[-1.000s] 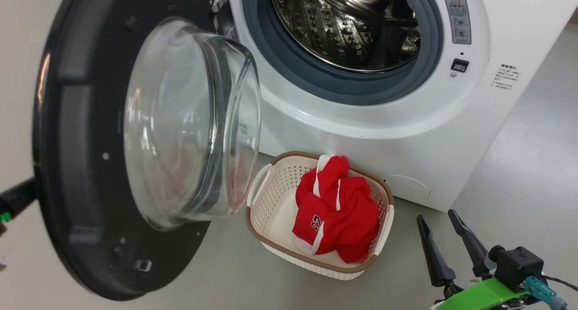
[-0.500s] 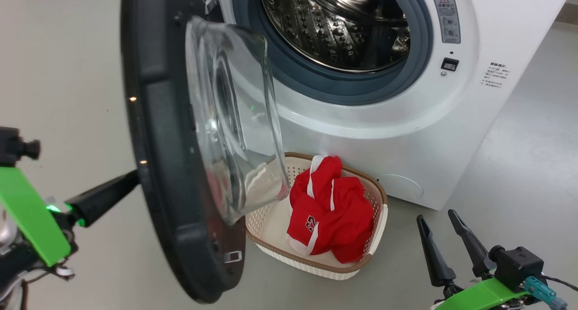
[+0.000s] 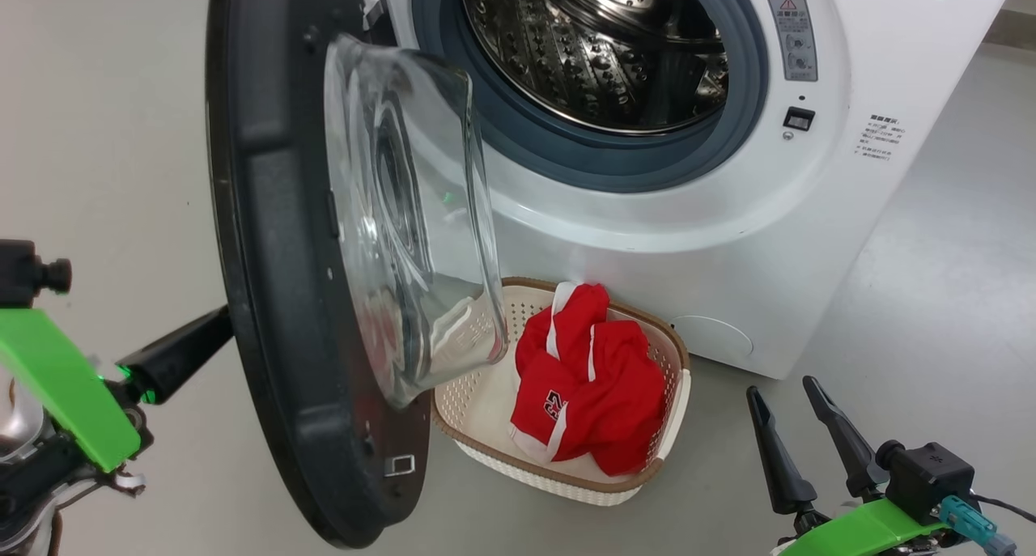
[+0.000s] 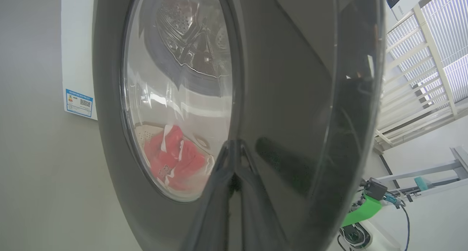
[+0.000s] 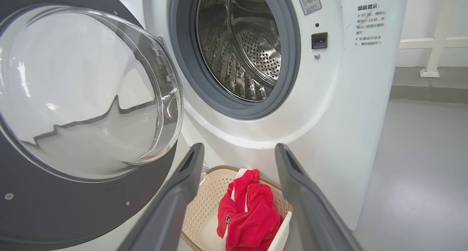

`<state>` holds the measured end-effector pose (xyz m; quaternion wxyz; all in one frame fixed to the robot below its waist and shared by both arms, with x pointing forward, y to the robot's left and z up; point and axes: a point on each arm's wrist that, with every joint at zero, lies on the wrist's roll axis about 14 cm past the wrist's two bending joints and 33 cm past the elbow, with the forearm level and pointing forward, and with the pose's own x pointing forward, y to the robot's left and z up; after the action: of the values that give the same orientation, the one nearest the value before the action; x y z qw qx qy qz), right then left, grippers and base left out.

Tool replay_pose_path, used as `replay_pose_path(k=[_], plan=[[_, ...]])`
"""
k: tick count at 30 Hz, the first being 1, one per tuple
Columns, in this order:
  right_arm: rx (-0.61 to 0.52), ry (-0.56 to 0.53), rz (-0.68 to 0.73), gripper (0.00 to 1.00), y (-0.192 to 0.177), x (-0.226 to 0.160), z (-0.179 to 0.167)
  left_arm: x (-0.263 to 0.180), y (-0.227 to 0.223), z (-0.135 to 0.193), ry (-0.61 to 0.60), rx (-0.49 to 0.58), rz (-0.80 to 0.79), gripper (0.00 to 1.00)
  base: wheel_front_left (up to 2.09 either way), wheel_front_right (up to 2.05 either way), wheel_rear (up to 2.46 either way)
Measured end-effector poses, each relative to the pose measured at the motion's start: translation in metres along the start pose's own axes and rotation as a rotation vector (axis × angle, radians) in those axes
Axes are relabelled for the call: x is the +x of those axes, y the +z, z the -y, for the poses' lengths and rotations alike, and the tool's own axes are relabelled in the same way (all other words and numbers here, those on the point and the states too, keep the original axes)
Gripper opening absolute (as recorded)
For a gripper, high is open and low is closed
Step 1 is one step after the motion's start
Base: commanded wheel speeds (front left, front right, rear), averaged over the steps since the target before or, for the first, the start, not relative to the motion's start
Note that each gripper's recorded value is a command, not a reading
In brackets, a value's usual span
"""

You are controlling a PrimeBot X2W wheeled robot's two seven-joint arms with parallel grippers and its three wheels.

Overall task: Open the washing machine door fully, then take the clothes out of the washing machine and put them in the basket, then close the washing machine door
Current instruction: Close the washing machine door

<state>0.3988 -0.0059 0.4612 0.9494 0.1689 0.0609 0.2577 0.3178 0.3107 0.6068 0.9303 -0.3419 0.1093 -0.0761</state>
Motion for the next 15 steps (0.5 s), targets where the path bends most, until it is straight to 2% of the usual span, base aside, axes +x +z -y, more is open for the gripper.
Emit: replay_pose_path(k=[8, 14, 15], plan=[[-0.005, 0.010, 0.006, 1.00, 0.003, -0.003, -0.006, -0.009, -0.011, -0.026, 0.084, -0.013, 0.045, 0.06, 0.00, 0.00, 0.00], [-0.008, 0.036, -0.008, 1.00, -0.001, -0.007, -0.016, -0.021, -0.021, -0.051, 0.166, -0.034, 0.112, 0.25, 0.00, 0.00, 0.00], [-0.008, 0.039, -0.007, 1.00, -0.001, -0.007, -0.017, -0.022, -0.023, -0.055, 0.177, -0.037, 0.119, 0.24, 0.00, 0.00, 0.00]])
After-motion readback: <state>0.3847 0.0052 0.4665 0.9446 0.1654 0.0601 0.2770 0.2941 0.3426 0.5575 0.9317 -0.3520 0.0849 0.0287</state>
